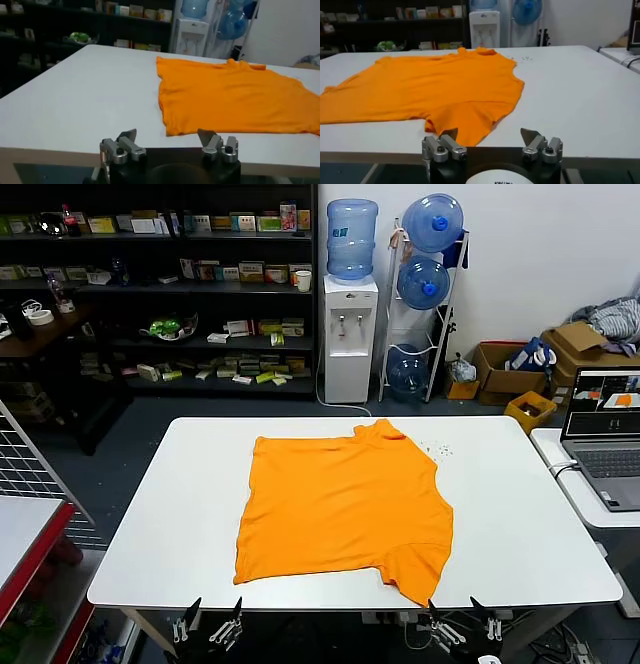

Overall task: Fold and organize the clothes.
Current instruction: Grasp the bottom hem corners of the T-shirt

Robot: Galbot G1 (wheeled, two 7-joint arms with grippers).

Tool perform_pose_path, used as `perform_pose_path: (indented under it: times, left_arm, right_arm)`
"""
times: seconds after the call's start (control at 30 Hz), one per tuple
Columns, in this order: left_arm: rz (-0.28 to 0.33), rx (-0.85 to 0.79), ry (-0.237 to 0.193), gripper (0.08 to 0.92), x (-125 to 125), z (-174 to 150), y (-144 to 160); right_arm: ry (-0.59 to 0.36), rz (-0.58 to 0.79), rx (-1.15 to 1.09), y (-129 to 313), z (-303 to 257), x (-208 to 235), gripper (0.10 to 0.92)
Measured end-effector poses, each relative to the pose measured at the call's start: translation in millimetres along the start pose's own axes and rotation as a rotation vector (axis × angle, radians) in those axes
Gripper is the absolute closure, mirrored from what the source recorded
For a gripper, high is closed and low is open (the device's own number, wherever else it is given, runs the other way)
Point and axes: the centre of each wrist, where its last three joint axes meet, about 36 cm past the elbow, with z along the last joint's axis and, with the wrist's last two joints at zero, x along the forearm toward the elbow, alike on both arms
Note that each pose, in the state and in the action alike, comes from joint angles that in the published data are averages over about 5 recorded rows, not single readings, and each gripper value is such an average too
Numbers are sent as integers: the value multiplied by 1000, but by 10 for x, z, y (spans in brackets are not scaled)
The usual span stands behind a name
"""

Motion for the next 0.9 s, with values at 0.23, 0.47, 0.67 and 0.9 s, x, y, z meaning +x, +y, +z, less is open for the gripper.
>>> perform_pose_path:
  times: [0.23,0.47,0.67,0.9]
  left_arm:
    - [8,1,4,177,-68,-18,-13]
    - [11,2,15,177,-273,-7,-47]
    - [10,-2,21,177,-485,12,-67]
    - [5,-8,37,177,-625,11,-127]
  right_arm:
    - [7,8,-12,75,-2,-102,200]
    - [24,28,-22,183,3,-333,200]
    - [41,41,-23,278,12,-509,200]
    - [59,45,-16,349,24,-585,216]
